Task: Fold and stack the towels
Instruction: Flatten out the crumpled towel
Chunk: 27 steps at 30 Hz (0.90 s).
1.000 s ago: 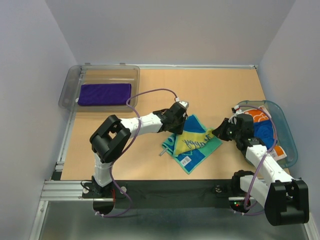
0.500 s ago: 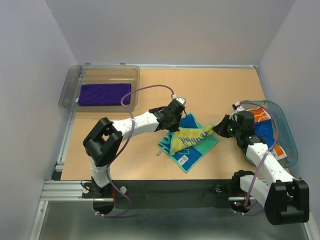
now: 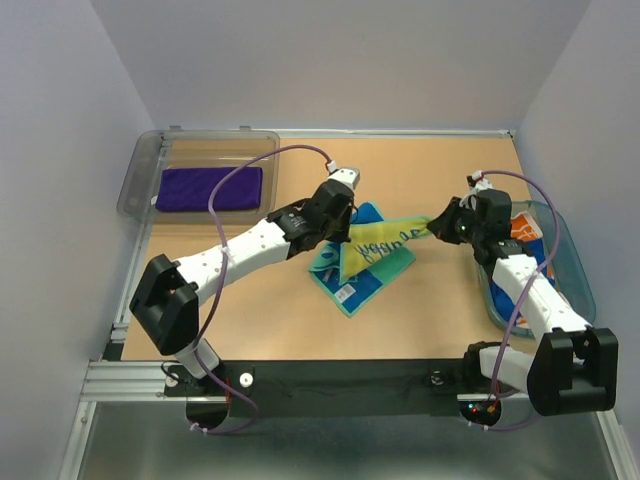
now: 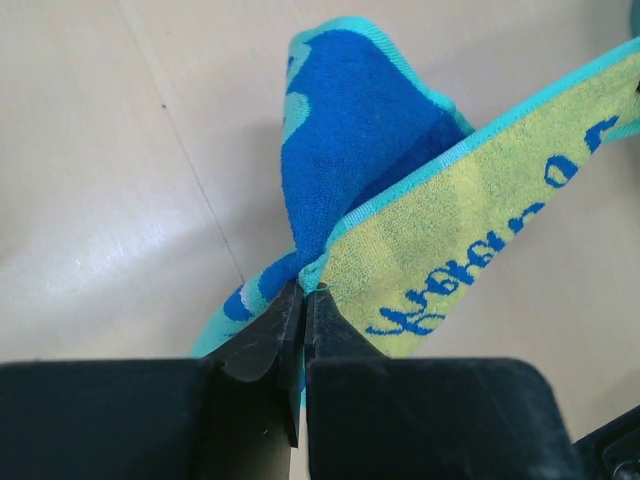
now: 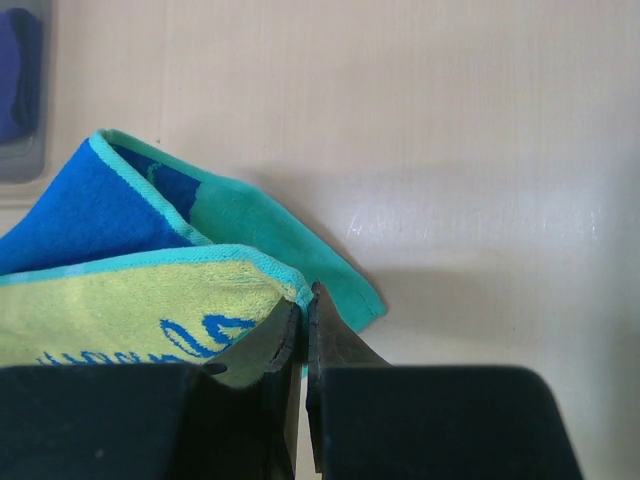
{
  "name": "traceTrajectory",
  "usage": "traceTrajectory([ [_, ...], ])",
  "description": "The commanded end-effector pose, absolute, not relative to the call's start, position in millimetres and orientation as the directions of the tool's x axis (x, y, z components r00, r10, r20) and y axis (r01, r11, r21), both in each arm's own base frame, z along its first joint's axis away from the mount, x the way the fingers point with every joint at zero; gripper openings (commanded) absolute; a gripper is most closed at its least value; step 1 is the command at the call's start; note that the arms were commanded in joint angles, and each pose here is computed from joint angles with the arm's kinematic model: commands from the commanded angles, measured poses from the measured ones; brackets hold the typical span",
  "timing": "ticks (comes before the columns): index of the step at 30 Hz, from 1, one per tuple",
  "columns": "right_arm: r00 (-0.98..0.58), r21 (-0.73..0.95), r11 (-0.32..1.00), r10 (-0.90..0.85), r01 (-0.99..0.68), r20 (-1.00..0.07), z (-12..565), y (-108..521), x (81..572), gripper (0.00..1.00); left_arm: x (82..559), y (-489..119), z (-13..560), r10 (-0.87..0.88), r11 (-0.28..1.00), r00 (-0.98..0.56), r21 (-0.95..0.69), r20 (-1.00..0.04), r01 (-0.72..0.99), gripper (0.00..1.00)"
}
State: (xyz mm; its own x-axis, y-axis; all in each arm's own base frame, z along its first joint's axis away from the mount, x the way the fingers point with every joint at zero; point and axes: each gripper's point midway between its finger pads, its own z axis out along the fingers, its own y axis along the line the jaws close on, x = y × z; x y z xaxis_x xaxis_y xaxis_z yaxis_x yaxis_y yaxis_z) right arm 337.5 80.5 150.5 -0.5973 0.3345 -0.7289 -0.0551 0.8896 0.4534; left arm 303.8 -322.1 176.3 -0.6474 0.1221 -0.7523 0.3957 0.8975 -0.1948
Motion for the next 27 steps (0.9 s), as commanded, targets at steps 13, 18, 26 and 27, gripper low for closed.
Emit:
traceTrajectory([
  [13,-0.640,0.506,0.856,0.331,-0.105,-0.693,128.8,95.3,320.8,0.05,288.0,-376.2,101.1,0.072,0.807,-0.767,-0.414,-0.638,0.420,0.39],
  [18,-0.640,0.507,0.855,0.331,-0.108,-0.693,129.2,95.7,320.2,0.05,286.1,-380.1,103.6,0.063,0.803,-0.772,-0.427,-0.633,0.416,0.48],
  [26,-0.634,0.508,0.854,0.333,-0.111,-0.698,130.4,95.6,318.0,0.06,279.9,-387.3,111.3,0.072,0.797,-0.764,-0.424,-0.641,0.431,0.47],
  [27,-0.632,0.509,0.853,0.332,-0.114,-0.700,131.2,95.9,317.5,0.05,278.0,-387.8,112.2,0.077,0.798,-0.762,-0.419,-0.643,0.434,0.47],
])
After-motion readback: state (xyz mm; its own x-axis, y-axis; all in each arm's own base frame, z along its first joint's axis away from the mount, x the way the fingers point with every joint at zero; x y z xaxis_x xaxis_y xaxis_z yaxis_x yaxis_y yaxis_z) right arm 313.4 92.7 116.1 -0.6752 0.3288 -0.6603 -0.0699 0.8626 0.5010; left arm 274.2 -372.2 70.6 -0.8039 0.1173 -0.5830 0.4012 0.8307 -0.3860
